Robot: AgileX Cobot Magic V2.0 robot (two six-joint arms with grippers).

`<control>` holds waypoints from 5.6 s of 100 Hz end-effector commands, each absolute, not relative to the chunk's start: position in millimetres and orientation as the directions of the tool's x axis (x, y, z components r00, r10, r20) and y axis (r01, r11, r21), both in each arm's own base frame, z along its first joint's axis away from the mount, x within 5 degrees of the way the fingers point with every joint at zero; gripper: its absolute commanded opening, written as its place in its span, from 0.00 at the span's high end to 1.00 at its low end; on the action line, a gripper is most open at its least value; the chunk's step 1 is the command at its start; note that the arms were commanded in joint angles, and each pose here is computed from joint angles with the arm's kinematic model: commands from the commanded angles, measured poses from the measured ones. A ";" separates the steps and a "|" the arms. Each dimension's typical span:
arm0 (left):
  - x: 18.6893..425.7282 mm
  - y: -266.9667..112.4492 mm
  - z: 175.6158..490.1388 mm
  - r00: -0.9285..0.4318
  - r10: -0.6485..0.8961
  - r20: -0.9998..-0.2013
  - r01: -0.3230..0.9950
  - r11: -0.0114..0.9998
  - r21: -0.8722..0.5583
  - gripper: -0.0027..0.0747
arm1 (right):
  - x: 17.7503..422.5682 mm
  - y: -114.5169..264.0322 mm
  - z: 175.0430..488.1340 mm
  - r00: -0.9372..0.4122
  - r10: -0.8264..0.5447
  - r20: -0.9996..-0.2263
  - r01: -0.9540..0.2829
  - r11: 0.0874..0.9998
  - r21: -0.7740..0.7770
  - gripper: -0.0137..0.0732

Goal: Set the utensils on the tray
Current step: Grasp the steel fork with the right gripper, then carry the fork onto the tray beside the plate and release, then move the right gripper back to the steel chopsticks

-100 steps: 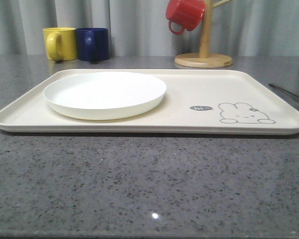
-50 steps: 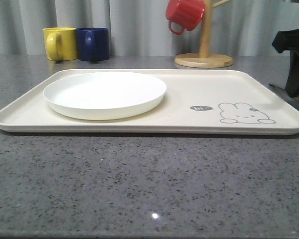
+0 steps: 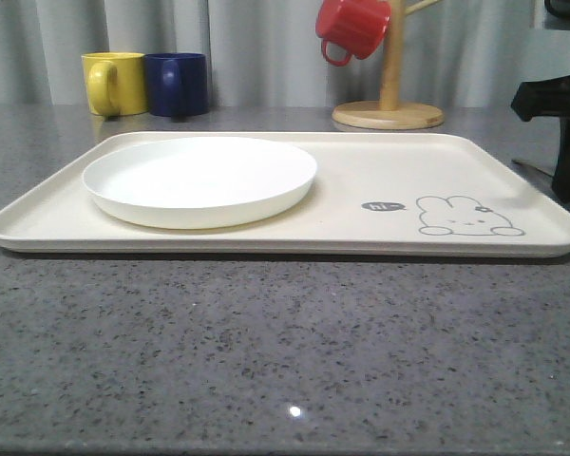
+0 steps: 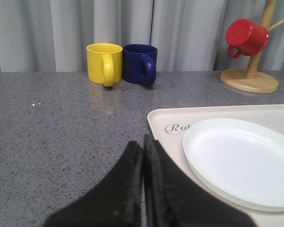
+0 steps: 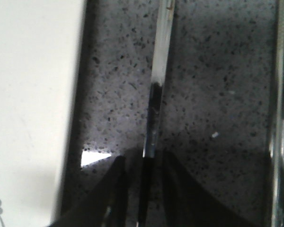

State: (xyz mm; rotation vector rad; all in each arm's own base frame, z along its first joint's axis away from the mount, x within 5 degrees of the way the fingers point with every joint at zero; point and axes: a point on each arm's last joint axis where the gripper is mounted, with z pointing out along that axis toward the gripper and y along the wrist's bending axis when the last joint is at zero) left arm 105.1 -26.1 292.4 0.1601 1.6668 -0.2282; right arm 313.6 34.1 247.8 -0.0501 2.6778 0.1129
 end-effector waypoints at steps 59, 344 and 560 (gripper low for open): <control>105.9 -24.5 309.4 -0.005 -0.061 -0.998 0.225 0.973 -0.061 0.99 | 296.7 56.6 345.0 -0.754 0.147 -0.640 -0.003 0.974 0.228 0.90; 105.9 -24.5 309.4 -0.005 -0.061 -0.998 0.225 0.973 -0.061 0.99 | 282.7 105.4 343.1 -0.718 0.072 -0.692 -0.020 0.992 0.124 0.46; 105.9 -24.5 309.4 -0.005 -0.061 -0.998 0.225 0.973 -0.061 0.99 | 334.3 -35.0 266.8 -0.888 0.157 -0.433 0.113 0.986 0.124 0.92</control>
